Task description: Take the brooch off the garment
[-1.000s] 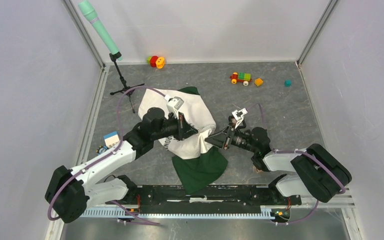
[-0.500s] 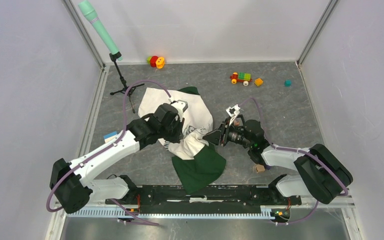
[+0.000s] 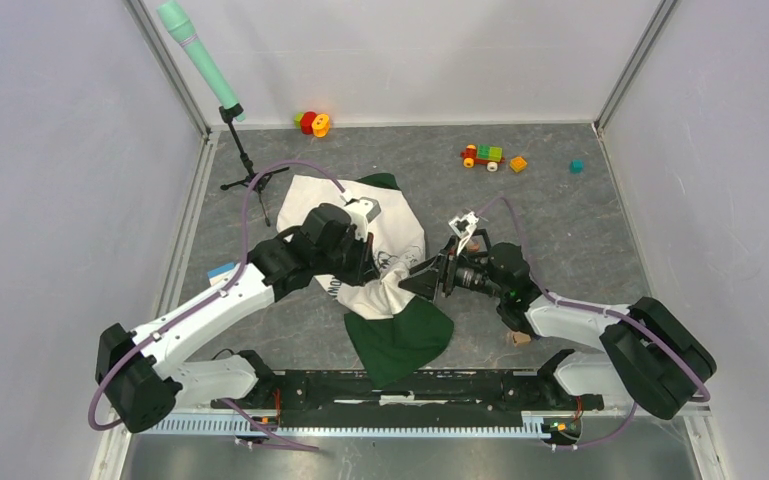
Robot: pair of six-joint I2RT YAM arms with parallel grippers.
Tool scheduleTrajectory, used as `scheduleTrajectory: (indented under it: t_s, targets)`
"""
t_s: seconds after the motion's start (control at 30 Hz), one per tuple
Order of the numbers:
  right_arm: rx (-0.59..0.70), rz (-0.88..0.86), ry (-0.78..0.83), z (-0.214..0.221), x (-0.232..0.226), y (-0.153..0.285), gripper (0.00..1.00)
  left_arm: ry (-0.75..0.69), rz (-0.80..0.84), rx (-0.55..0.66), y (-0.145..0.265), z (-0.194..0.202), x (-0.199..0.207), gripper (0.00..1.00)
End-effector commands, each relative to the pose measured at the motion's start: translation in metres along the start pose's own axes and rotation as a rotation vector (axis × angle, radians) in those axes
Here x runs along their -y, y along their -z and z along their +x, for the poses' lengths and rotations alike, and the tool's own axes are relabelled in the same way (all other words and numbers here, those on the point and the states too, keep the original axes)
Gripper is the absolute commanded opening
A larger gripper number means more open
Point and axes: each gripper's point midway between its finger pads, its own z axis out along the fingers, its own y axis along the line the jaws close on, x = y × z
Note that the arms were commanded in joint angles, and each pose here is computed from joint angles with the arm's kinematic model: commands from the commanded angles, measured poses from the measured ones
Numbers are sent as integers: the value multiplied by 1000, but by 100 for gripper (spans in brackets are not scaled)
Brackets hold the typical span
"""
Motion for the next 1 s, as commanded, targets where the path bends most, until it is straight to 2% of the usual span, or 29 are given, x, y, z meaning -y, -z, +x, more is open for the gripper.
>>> scheduleTrajectory:
  t_s: [0.0, 0.13, 0.3, 0.37, 0.47, 0.57, 0.73, 0.97]
  targets:
    - [-25, -29, 41, 4, -9, -4, 77, 48, 60, -10, 2, -6, 15, 2]
    - [-61, -39, 37, 20, -11, -11, 77, 76, 43, -70, 2, 0, 14, 2]
    - [-99, -41, 34, 39, -13, -21, 72, 83, -7, -113, -4, 6, 5, 2]
    - [-109, -20, 40, 44, -6, -24, 70, 90, 23, -142, -7, 10, 11, 2]
    - [-102, -17, 43, 44, -4, -25, 68, 98, 71, -190, -11, 18, 18, 2]
    - [-66, -49, 45, 37, -13, -23, 73, 97, 100, -211, -12, 23, 20, 2]
    - [-23, -113, 20, 26, -25, -21, 74, 124, 150, -245, -11, 28, 14, 2]
    - [-7, -185, -26, 19, -38, -28, 59, 120, 260, -255, -3, 27, 28, 2]
